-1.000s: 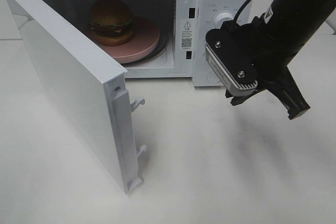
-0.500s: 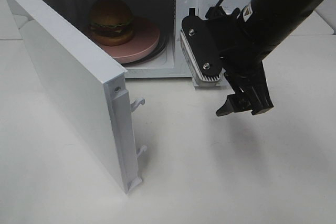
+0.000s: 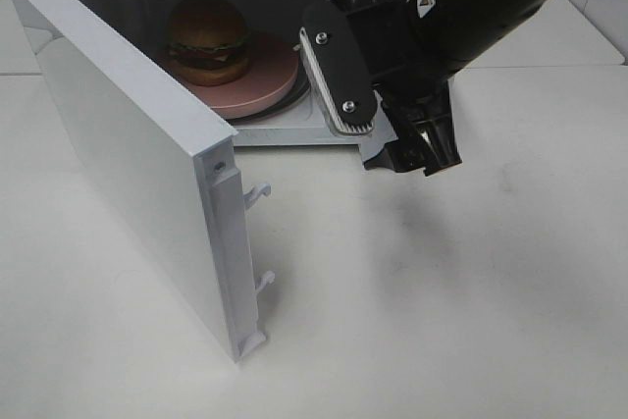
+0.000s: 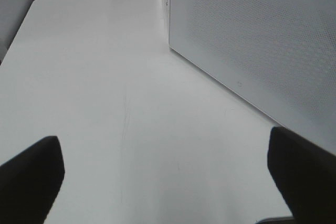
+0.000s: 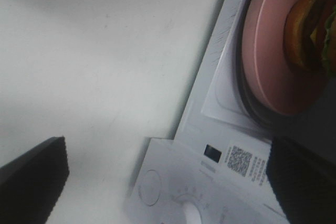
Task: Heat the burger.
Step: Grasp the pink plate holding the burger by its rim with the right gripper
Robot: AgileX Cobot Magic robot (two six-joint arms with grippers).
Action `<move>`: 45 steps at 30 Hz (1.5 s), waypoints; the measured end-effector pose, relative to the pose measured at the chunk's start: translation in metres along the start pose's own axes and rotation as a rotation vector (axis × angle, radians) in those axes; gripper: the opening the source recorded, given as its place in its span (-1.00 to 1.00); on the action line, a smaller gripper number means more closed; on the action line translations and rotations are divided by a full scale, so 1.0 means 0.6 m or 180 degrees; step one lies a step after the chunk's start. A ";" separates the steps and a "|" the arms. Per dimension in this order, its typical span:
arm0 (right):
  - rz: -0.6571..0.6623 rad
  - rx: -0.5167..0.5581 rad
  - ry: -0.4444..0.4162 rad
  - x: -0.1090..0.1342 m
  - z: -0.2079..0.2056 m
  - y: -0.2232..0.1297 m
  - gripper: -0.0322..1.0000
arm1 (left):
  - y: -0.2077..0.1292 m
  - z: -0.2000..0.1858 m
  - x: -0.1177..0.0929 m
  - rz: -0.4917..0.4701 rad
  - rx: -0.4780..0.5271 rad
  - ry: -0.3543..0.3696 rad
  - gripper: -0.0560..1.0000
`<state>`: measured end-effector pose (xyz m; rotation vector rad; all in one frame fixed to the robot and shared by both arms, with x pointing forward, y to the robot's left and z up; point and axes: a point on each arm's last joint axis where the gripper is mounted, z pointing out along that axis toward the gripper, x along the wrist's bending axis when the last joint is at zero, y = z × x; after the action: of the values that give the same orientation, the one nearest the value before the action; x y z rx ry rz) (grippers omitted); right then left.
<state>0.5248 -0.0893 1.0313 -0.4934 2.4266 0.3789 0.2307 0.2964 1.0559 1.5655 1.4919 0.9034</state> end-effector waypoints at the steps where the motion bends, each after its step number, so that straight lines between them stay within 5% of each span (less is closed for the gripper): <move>1: -0.0032 -0.0007 -0.0021 -0.003 0.005 0.003 0.98 | 0.000 0.000 0.000 0.0000 0.0000 0.0000 0.95; 16: -0.0068 -0.0035 -0.0136 -0.042 0.077 0.019 0.94 | 0.000 0.000 0.000 0.0000 0.0000 0.0000 0.95; 45: 0.0636 -0.0075 -0.0168 -0.091 0.244 0.043 0.88 | 0.000 0.000 0.000 0.0000 0.0000 0.0000 0.95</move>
<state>0.6299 0.0037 0.9576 -0.2479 2.4293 0.4991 0.2307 0.2964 1.0559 1.5655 1.4919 0.9034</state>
